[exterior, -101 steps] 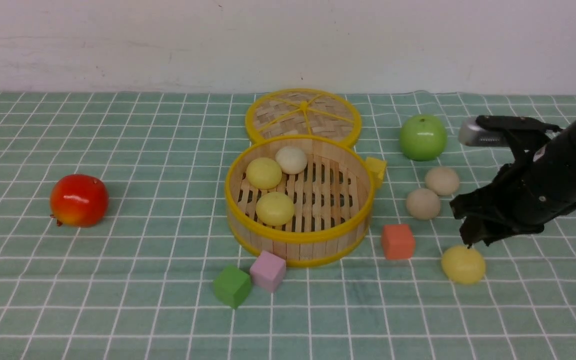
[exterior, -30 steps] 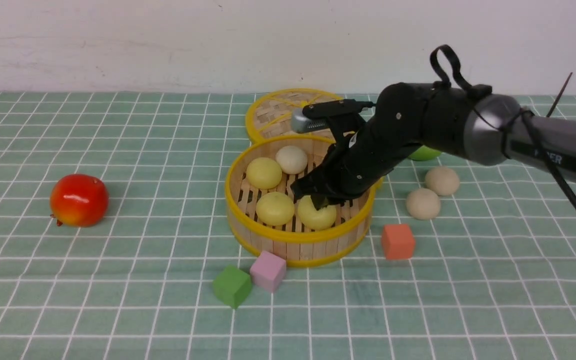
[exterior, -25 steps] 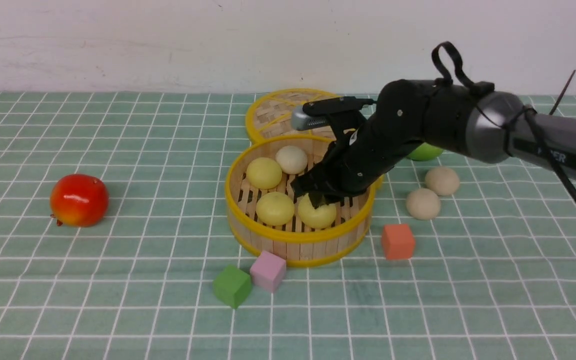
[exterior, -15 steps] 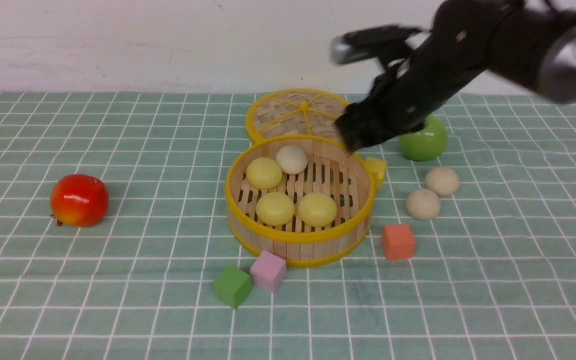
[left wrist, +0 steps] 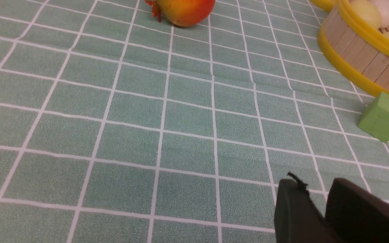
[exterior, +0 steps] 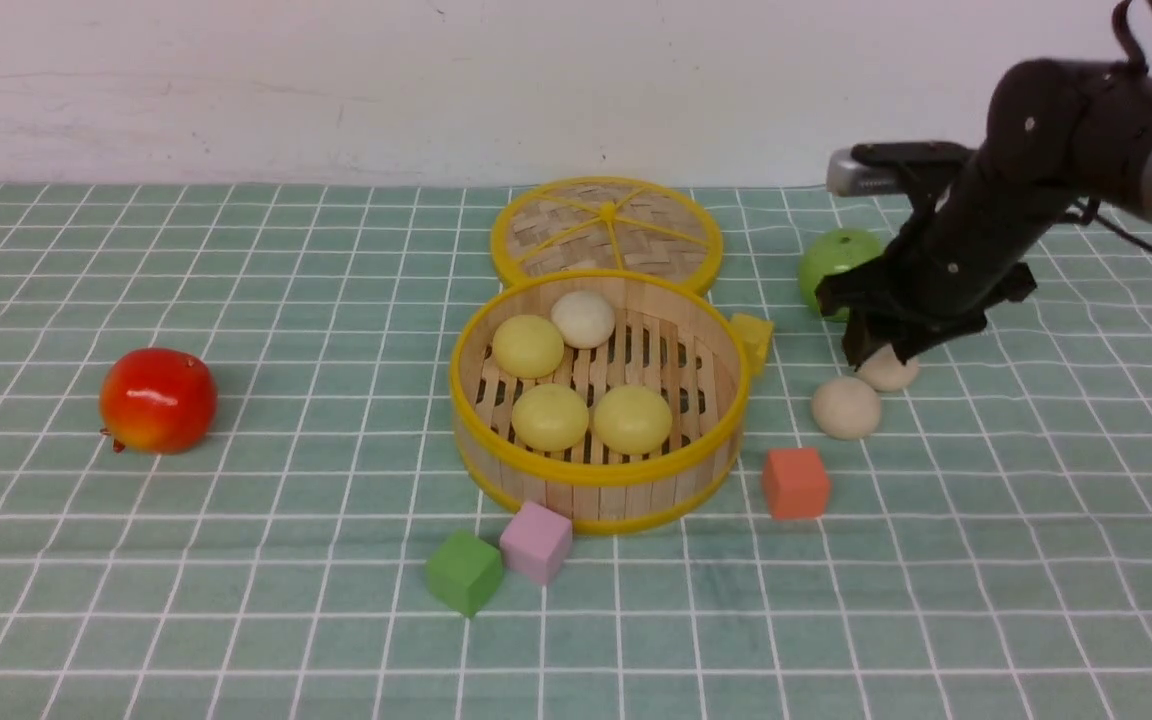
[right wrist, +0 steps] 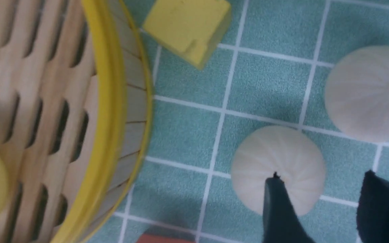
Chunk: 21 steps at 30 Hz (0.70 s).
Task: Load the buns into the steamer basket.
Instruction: Use the right arm to grab a steamed stuffed bun
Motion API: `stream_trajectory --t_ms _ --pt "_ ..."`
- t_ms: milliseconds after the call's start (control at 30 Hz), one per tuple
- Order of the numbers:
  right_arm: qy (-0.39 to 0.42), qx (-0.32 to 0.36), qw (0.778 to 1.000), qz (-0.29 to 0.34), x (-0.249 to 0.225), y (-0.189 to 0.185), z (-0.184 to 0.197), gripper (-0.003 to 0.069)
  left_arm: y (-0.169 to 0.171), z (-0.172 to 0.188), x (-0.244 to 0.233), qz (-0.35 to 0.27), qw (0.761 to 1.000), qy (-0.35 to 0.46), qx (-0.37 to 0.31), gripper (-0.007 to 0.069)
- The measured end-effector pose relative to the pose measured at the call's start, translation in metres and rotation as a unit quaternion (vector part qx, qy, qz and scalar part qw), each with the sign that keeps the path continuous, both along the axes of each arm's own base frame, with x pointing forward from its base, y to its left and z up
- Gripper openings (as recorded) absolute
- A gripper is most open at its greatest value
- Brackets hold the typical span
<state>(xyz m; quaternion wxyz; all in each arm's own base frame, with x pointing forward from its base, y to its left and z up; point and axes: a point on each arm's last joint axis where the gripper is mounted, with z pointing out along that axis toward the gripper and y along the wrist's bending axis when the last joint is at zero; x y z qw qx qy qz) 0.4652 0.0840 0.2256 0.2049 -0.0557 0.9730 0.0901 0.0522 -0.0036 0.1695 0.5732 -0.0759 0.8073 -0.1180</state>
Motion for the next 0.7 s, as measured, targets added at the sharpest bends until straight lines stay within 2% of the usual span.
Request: stream_trajectory --t_ms 467,600,667,700 --pt "0.026 0.006 1.000 -0.005 0.008 0.003 -0.034 0.0278 0.000 0.000 0.000 0.000 1.000 0.000 0.000 0.0147" --pt "0.029 0.006 1.000 -0.005 0.009 0.003 -0.038 0.0195 0.000 0.000 0.000 0.000 1.000 0.000 0.000 0.0147" --pt "0.028 0.007 1.000 -0.005 0.009 0.003 -0.037 0.0106 0.000 0.000 0.000 0.000 1.000 0.000 0.000 0.0147" --pt "0.028 0.007 1.000 -0.005 0.009 0.003 -0.037 0.0099 0.000 0.000 0.000 0.000 1.000 0.000 0.000 0.0147"
